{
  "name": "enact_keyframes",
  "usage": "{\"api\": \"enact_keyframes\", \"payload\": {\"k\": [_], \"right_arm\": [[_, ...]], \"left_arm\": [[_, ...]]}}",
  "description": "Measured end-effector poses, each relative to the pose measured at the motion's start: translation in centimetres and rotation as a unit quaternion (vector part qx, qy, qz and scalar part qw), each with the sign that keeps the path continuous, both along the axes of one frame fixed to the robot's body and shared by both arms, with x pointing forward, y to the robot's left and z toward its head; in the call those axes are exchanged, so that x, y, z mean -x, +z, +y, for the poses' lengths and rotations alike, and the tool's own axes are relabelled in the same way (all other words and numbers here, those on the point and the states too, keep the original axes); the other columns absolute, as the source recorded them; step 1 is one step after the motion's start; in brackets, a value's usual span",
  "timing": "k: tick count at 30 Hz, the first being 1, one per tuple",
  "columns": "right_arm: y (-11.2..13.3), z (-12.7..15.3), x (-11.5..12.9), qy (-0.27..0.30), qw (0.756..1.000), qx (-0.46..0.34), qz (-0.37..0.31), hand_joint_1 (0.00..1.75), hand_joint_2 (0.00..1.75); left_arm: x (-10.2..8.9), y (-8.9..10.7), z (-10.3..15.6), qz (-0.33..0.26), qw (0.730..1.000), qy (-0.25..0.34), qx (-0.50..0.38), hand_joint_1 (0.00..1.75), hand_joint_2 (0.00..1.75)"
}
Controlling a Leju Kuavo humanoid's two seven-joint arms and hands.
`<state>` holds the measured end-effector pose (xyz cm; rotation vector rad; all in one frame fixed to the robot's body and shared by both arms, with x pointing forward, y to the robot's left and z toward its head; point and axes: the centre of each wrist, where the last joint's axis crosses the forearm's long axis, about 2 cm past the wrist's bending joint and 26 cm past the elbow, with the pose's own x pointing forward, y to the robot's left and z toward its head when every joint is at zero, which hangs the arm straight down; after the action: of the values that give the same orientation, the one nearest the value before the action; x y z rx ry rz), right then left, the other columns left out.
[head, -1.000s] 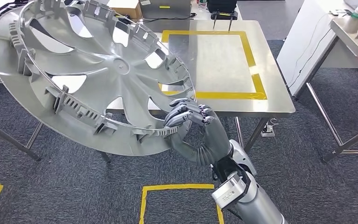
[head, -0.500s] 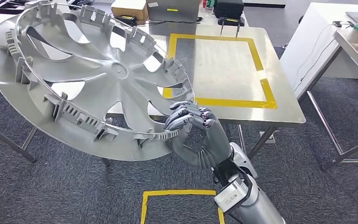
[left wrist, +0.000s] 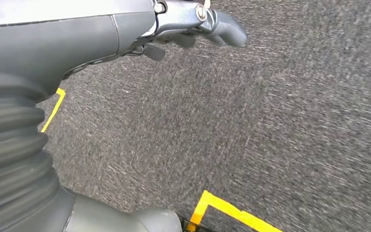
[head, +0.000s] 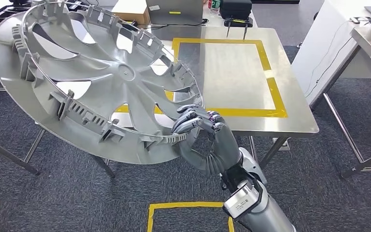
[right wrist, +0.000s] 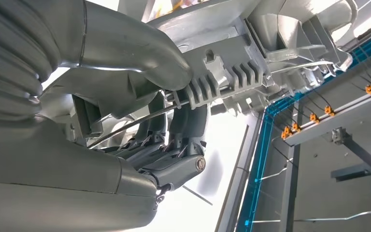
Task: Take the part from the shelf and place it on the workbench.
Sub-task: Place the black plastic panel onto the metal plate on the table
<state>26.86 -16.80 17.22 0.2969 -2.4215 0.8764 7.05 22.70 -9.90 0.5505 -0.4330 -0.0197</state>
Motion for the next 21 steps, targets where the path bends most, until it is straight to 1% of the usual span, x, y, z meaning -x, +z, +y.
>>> {"api": "enact_keyframes", "payload": {"k": [5,8,14,18,21], "right_arm": [[-0.1,0.0,0.0,0.0,1.0,-0.001,0.001,1.75,1.75],[0.4,0.0,-0.4,0.0,1.0,-0.002,-0.005,1.75,1.75],[1.2,0.3,-2.1,-0.016,0.999,0.012,-0.033,1.75,1.75],[1.4,0.7,-3.6,-0.023,0.998,0.04,-0.041,1.75,1.75],[2.1,1.4,-5.2,-0.034,0.996,0.068,-0.046,1.75,1.75]], "left_arm": [[0.2,-0.1,0.2,0.002,1.0,0.001,-0.002,0.0,1.75],[0.1,0.0,0.3,0.001,1.0,0.001,-0.003,0.0,1.75],[-0.2,0.0,0.2,-0.001,1.0,-0.001,-0.003,0.0,1.75],[-0.4,0.1,0.1,0.001,1.0,-0.007,-0.003,0.0,1.75],[-0.5,0.1,-0.2,-0.001,1.0,-0.009,-0.003,0.0,1.75]]}}
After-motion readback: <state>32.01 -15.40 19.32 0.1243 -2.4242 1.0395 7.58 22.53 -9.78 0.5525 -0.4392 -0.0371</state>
